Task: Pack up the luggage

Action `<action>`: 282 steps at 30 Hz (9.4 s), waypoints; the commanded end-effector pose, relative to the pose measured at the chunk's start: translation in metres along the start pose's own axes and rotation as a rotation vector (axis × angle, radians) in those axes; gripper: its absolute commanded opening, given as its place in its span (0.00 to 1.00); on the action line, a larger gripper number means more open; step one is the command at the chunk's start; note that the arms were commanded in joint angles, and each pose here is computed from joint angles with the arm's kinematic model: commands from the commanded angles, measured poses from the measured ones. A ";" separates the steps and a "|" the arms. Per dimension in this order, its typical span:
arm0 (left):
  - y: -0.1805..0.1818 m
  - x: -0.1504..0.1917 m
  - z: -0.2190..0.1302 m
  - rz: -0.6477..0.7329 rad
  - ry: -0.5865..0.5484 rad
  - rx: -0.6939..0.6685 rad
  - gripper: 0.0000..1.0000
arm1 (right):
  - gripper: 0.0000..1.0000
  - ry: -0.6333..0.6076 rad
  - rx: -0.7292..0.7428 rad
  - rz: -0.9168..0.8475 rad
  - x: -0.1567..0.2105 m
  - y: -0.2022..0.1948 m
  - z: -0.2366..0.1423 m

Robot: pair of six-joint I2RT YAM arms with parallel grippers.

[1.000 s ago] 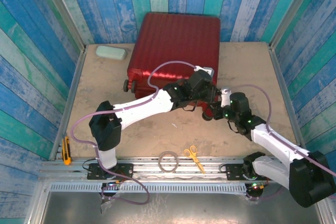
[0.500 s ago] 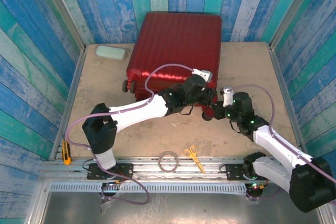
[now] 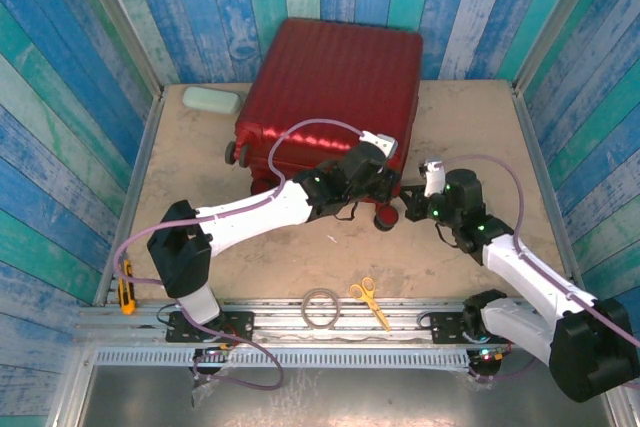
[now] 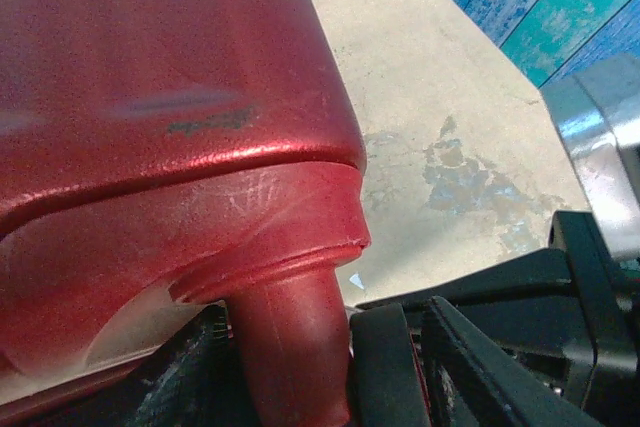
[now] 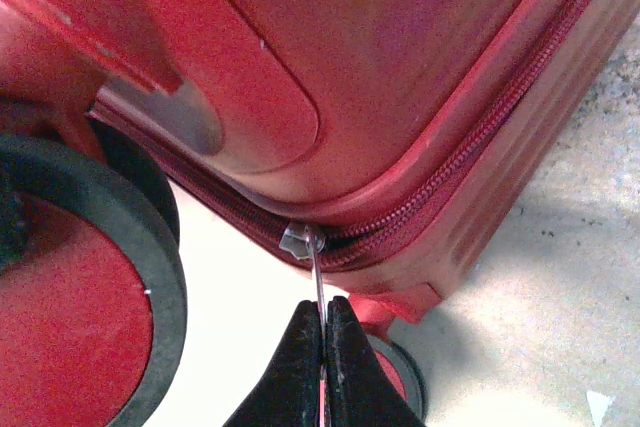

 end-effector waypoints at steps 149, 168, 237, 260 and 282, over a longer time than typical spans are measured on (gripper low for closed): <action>0.199 -0.044 -0.222 -0.492 -0.285 -0.436 0.69 | 0.41 0.073 0.388 0.043 -0.116 -0.118 -0.010; 0.214 -0.054 -0.147 0.046 0.051 -0.396 0.87 | 0.69 -0.060 0.012 -0.174 -0.037 -0.033 -0.039; 0.212 -0.020 -0.221 -0.746 -0.437 -0.416 0.61 | 0.01 0.177 0.340 -0.077 -0.021 -0.038 0.000; 0.210 0.001 -0.165 -1.466 -0.325 -0.176 0.66 | 0.00 0.185 0.318 -0.049 -0.013 -0.046 -0.002; 0.254 -0.009 -0.113 -1.457 -0.196 -0.438 0.43 | 0.00 0.172 0.271 -0.066 -0.018 -0.048 -0.010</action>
Point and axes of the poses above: each hand's point on the last joint's axis, 136 mm out from that joint toward the fingers, its own z axis out along the fingers, its own y axis along the line the jaws close on, x = y × z, the point moved 7 cm from there along -z, back along the fingers, and after that the axes turned 5 degrees about -z, right-handed, at the moved point
